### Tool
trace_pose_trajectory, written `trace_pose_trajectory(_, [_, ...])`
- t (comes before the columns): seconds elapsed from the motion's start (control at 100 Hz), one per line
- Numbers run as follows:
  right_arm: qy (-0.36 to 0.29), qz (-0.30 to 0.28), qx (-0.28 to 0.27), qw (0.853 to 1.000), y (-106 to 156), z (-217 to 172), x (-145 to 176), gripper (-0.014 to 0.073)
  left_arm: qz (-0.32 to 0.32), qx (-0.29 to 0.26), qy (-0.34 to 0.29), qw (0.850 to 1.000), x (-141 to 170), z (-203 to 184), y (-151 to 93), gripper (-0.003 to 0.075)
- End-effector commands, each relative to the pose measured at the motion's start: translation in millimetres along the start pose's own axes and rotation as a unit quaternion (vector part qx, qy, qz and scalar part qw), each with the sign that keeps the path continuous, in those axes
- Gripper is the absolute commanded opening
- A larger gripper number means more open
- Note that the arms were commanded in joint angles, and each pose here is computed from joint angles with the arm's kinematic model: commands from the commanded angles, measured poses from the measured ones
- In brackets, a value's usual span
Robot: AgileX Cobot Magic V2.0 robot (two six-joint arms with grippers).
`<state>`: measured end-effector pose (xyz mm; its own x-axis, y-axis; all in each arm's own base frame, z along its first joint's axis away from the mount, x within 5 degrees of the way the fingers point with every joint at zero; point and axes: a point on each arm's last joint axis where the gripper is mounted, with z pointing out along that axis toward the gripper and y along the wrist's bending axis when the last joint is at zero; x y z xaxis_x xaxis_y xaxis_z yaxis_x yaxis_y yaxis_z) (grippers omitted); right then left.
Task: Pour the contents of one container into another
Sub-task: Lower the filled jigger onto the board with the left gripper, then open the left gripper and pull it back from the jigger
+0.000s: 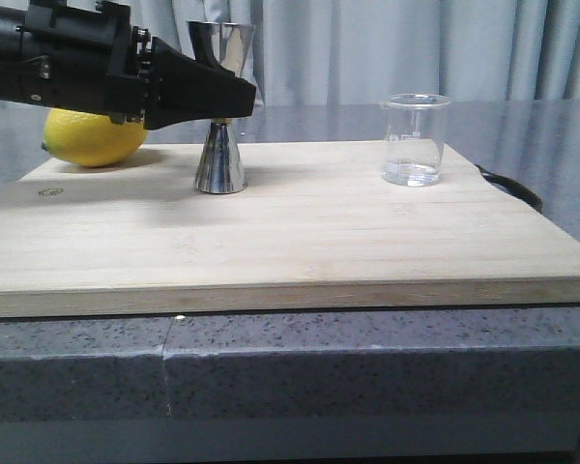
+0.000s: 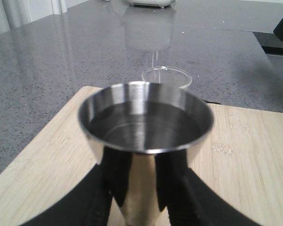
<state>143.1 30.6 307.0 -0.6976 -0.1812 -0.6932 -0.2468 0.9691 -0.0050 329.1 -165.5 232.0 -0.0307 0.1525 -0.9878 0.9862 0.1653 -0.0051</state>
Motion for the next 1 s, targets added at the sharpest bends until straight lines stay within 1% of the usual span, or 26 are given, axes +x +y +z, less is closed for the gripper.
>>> trace_pose_trajectory(0.0, [-0.050,-0.003,0.008,0.999,-1.8,-10.0,-13.7,0.0566,0.013,0.013,-0.055,0.998,-27.0,-5.2,-5.3,0.0213])
trace_pose_trajectory(0.21, [-0.050,-0.003,0.008,0.999,-1.8,-10.0,-13.7,0.0566,0.013,0.013,-0.055,0.998,-27.0,-5.2,-5.3,0.0224])
trace_pose_trajectory(0.48, [-0.050,-0.003,0.008,0.999,-1.8,-10.0,-13.7,0.0566,0.012,0.013,-0.055,0.998,-27.0,-5.2,-5.3,0.0335])
trace_pose_trajectory(0.6, [-0.050,-0.003,0.008,0.999,-1.8,-10.0,-13.7,0.0566,0.009,0.001,-0.046,0.999,-25.4,-5.0,-3.0,0.0415])
trace_pose_trajectory(0.68, [-0.050,-0.003,0.008,0.999,-1.8,-10.0,-13.7,0.0566,-0.007,-0.021,-0.025,0.999,-23.3,-5.2,0.7,0.0470])
trace_pose_trajectory(0.73, [-0.050,-0.003,0.008,0.999,-1.8,-10.0,-13.7,0.0566,-0.014,-0.031,-0.003,0.999,-23.6,-6.3,1.5,0.0488])
trace_pose_trajectory(0.84, [-0.050,-0.003,0.008,0.999,-1.8,-10.0,-13.7,0.0566,-0.014,-0.040,0.035,0.998,-29.9,-11.0,-2.2,0.0489])
trace_pose_trajectory(0.99, [-0.050,-0.003,0.008,0.999,-1.8,-10.0,-13.7,0.0566,-0.007,-0.058,0.080,0.995,-49.8,-23.4,-14.9,0.0489])
